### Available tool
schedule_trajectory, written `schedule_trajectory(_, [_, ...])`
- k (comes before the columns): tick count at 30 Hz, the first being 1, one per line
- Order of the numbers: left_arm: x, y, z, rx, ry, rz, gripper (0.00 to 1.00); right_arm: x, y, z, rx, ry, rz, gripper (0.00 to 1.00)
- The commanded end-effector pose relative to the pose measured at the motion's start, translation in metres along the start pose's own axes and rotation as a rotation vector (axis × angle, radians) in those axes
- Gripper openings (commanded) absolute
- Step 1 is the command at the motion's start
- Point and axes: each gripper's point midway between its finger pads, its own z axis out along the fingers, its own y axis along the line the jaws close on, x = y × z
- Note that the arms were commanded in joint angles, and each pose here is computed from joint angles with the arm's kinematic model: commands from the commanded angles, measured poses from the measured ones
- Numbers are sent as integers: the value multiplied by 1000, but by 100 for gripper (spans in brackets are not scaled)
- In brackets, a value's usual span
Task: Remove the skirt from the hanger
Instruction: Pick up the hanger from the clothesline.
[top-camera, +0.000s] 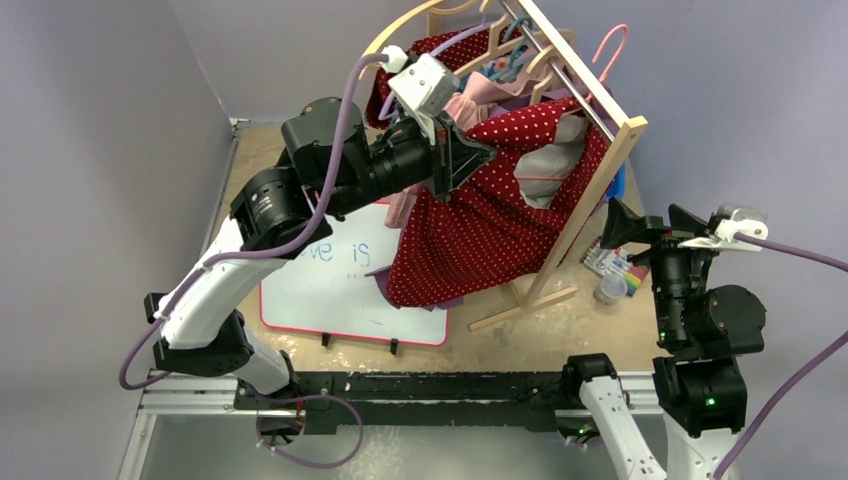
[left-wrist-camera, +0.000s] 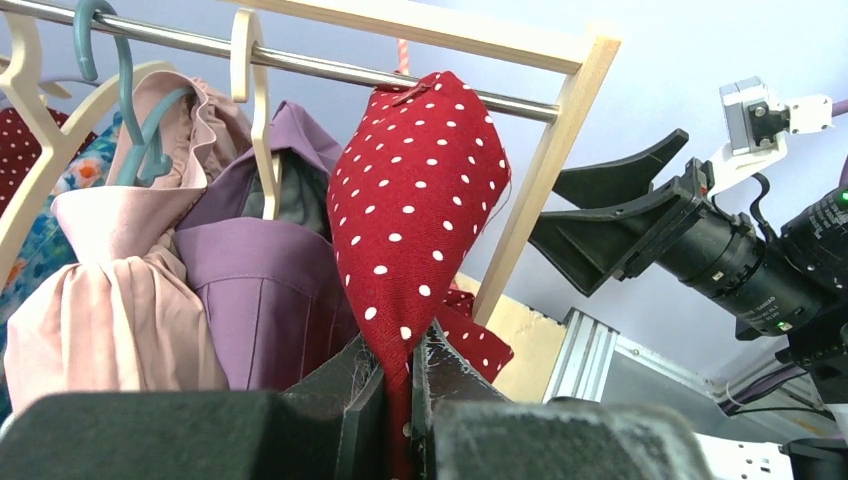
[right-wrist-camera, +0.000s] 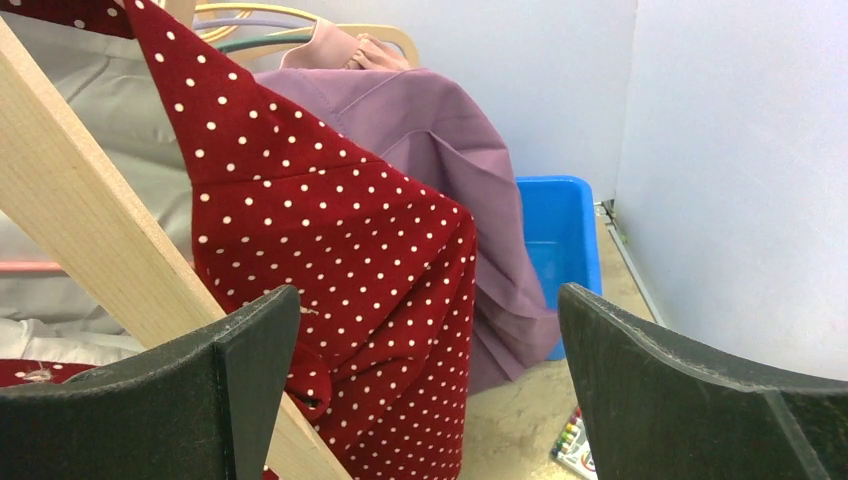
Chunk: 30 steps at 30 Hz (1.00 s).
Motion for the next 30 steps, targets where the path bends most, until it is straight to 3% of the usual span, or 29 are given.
schedule_trajectory(1, [-43,-4,4,10,-162,9,0,-16,6,0,-26,-52,19,99])
schedule_trajectory(8, [5,5,41,-26,-65,-7,0,-15,1,-1,1,-53,20,99])
schedule_trajectory(14, [45,6,52,-6,-52,-47,0,-8,-33,-7,211,-37,104,99])
schedule_trajectory(20, [75,6,42,12,-49,-83,0,21,-39,30,282,96,64,99])
schedule_trajectory(30, [94,20,22,-52,-81,-145,0,35,13,92,70,194,154,99])
